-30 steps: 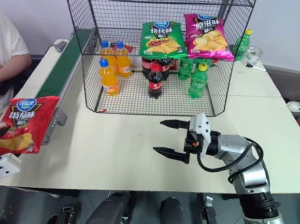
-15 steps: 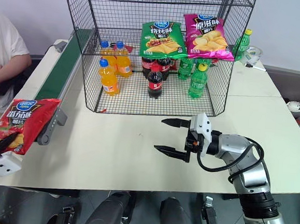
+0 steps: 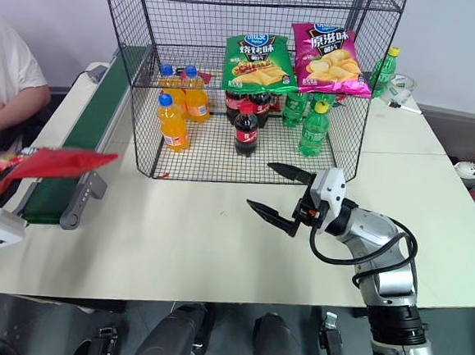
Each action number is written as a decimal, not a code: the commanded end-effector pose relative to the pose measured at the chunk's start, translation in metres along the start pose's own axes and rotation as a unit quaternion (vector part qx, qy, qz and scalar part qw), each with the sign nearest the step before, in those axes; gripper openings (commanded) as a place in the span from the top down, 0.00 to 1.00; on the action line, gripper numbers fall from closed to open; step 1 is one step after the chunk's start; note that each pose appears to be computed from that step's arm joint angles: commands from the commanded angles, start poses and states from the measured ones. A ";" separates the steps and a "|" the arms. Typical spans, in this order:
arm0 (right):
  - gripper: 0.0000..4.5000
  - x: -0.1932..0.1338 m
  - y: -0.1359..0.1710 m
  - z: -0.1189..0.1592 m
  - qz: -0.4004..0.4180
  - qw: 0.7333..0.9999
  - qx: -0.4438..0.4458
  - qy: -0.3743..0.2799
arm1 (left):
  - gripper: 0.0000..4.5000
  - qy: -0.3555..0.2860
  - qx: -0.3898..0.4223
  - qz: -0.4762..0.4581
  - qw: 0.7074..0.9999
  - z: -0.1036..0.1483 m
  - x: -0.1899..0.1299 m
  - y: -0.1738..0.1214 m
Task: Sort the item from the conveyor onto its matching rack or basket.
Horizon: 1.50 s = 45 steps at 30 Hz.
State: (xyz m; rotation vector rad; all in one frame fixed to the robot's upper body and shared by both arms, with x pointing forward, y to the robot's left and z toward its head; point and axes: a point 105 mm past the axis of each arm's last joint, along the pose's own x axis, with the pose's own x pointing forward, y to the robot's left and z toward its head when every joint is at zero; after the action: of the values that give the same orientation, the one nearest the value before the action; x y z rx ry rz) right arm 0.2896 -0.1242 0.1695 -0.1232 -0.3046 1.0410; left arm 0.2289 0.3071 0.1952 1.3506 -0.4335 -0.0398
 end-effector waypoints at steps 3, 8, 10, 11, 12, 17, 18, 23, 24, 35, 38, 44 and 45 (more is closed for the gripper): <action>0.00 0.001 -0.010 0.026 -0.056 0.997 -0.027 -0.055 | 0.97 -0.082 -0.008 0.050 0.995 0.041 0.038 0.029; 0.00 0.000 -0.020 0.035 -0.100 0.991 -0.052 -0.072 | 0.97 -0.156 -0.027 0.080 0.984 0.083 0.087 0.028; 0.00 -0.001 -0.021 0.037 -0.109 0.990 -0.051 -0.079 | 0.97 -0.165 -0.030 0.096 0.981 0.091 0.112 0.024; 0.00 -0.002 -0.022 0.038 -0.113 0.989 -0.054 -0.080 | 0.97 -0.165 -0.034 0.106 0.980 0.092 0.121 0.024; 0.00 -0.001 -0.021 0.038 -0.115 0.989 -0.055 -0.079 | 0.97 -0.160 -0.039 0.114 0.980 0.091 0.133 0.021; 0.00 0.000 -0.020 0.037 -0.121 0.988 -0.057 -0.078 | 0.97 -0.170 -0.042 0.150 0.973 0.102 0.174 0.020; 0.00 0.000 -0.020 0.037 -0.120 0.988 -0.059 -0.077 | 0.97 -0.171 -0.035 0.161 0.972 0.105 0.183 0.021; 0.00 0.003 -0.022 0.040 -0.118 0.988 -0.064 -0.076 | 0.97 -0.129 0.009 0.183 0.975 0.096 0.217 0.018; 0.00 0.004 -0.021 0.039 -0.117 0.988 -0.064 -0.075 | 0.97 -0.127 0.016 0.189 0.974 0.096 0.222 0.018; 0.00 0.009 -0.028 0.039 -0.133 0.985 -0.080 -0.075 | 0.97 -0.035 0.097 0.157 0.982 0.071 0.267 -0.008; 0.00 0.009 -0.029 0.039 -0.139 0.984 -0.082 -0.074 | 0.97 -0.034 0.101 0.152 0.983 0.073 0.270 -0.015; 0.00 0.010 -0.027 0.038 -0.135 0.985 -0.082 -0.071 | 0.97 -0.024 0.098 0.096 0.990 0.082 0.276 -0.044; 0.00 0.010 -0.027 0.038 -0.134 0.985 -0.083 -0.071 | 0.97 -0.029 0.095 0.089 0.991 0.085 0.277 -0.048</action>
State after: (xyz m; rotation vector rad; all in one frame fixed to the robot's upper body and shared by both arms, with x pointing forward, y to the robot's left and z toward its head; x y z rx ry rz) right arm 0.3086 -0.1331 0.2018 -0.1352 -0.4649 0.7535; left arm 0.4663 0.1460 0.2337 1.5072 -0.5995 0.1193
